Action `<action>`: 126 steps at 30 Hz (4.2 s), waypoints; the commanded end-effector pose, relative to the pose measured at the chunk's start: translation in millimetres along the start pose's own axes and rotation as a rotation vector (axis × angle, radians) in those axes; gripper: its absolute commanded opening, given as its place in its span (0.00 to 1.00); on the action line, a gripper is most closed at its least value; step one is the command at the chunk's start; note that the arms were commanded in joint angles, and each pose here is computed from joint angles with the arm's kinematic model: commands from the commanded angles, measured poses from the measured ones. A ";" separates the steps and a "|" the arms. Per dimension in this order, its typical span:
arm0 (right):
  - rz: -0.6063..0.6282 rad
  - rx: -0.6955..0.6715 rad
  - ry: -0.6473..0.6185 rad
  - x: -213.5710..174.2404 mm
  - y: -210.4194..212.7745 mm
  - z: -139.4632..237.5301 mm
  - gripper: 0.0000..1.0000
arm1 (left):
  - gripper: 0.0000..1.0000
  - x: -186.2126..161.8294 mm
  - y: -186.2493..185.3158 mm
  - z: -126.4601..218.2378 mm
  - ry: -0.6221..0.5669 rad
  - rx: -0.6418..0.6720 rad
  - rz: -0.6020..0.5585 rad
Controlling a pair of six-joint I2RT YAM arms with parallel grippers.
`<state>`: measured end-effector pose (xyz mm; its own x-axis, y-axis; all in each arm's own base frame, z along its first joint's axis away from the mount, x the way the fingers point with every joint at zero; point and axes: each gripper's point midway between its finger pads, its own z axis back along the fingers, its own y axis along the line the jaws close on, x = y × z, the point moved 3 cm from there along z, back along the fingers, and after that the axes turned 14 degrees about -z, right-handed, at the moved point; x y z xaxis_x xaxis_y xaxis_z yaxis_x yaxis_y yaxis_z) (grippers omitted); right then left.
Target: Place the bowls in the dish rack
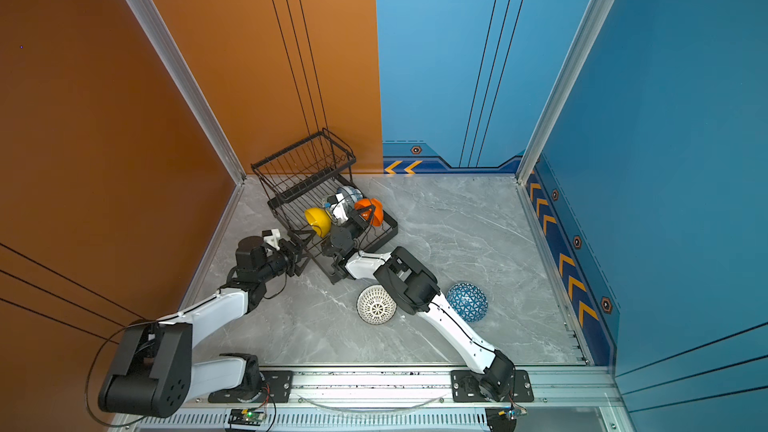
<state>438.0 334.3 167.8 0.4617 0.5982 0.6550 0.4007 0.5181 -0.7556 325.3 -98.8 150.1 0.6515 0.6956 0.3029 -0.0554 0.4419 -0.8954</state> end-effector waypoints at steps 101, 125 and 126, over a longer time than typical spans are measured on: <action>-0.325 -0.185 0.139 87.2 -365.8 -92.7 0.09 | 0.98 32.2 -127.4 12.9 -0.082 -0.202 -0.201; -0.275 0.573 0.199 24.3 -177.6 -55.9 0.06 | 0.98 32.2 -131.1 31.7 -0.106 -0.129 -0.278; -0.258 0.592 0.202 21.5 -165.1 -46.1 0.05 | 0.98 30.6 -128.3 34.1 -0.105 -0.124 -0.275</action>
<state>427.5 218.7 322.4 0.5516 0.3561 0.7542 0.0654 0.8830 -0.4648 334.2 -120.1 277.5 0.5690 0.6231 0.5366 0.1857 0.5383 -0.8220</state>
